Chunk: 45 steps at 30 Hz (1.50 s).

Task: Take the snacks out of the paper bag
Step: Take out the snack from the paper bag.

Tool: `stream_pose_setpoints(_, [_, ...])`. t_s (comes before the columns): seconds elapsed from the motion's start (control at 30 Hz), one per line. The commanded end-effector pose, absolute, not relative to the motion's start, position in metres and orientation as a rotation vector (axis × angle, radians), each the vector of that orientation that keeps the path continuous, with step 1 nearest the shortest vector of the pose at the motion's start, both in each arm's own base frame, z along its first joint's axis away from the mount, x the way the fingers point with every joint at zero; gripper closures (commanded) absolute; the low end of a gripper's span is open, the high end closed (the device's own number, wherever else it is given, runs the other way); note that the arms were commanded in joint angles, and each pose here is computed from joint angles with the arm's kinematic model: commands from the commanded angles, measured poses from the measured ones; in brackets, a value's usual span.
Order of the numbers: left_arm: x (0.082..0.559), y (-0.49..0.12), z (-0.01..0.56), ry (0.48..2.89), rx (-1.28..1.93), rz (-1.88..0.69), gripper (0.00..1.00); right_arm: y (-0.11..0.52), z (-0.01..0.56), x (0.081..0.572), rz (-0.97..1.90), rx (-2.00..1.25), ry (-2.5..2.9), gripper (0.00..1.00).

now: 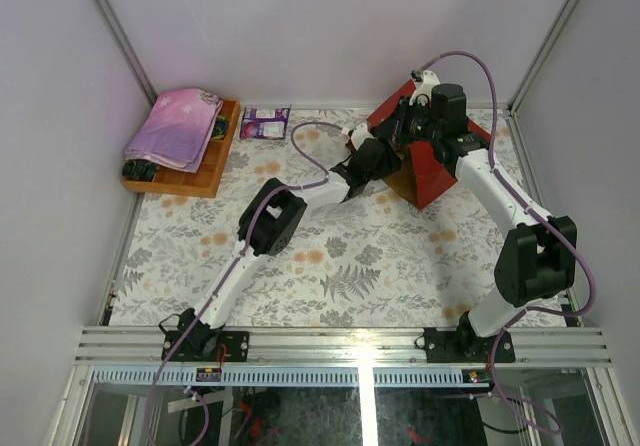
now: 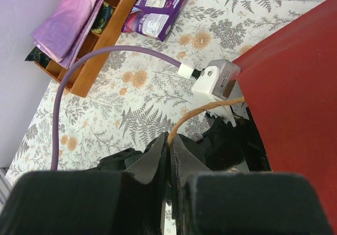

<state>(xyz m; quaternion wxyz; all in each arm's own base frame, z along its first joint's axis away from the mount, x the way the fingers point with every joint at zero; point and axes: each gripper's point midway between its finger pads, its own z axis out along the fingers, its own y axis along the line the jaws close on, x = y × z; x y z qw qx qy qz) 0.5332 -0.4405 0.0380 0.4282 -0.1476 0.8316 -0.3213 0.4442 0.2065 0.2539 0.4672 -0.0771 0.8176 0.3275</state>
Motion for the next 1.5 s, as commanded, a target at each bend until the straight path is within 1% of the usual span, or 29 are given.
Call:
stream_pose_setpoints(0.0, [0.528, -0.426, 0.023, 2.137, -0.415, -0.689, 0.39, 0.218, 0.299, 0.435, 0.882, -0.241, 1.870, 1.00])
stream_pose_setpoints(0.17, [0.540, -0.441, 0.026, 2.138, -0.448, -0.729, 0.37, 0.218, 0.306, 0.432, 0.888, -0.245, 1.855, 1.00])
stream_pose_setpoints(0.3, [0.547, -0.453, 0.016, 2.166, -0.488, -0.755, 0.37, 0.218, 0.311, 0.429, 0.894, -0.246, 1.846, 1.00])
stream_pose_setpoints(0.57, [0.553, -0.463, 0.012, 2.141, -0.560, -0.818, 0.37, 0.220, 0.316, 0.426, 0.919, -0.248, 1.839, 1.00])
stream_pose_setpoints(0.7, [0.553, -0.462, 0.017, 2.135, -0.567, -0.822, 0.37, 0.221, 0.318, 0.424, 0.929, -0.252, 1.835, 1.00])
stream_pose_setpoints(0.8, [0.545, -0.451, 0.018, 2.143, -0.584, -0.791, 0.38, 0.221, 0.320, 0.422, 0.930, -0.254, 1.834, 1.00])
stream_pose_setpoints(0.97, [0.524, -0.423, 0.022, 2.110, -0.657, -0.758, 0.34, 0.221, 0.321, 0.422, 0.928, -0.258, 1.831, 1.00])
stream_pose_setpoints(1.13, [0.531, -0.420, 0.013, 2.132, -0.682, -0.682, 0.32, 0.224, 0.320, 0.422, 0.956, -0.259, 1.832, 1.00])
stream_pose_setpoints(1.37, [0.542, -0.434, -0.001, 2.148, -0.711, -0.697, 0.30, 0.221, 0.326, 0.418, 0.939, -0.264, 1.821, 1.00])
stream_pose_setpoints(1.47, [0.546, -0.437, -0.004, 2.157, -0.686, -0.732, 0.34, 0.222, 0.330, 0.416, 0.954, -0.269, 1.799, 1.00])
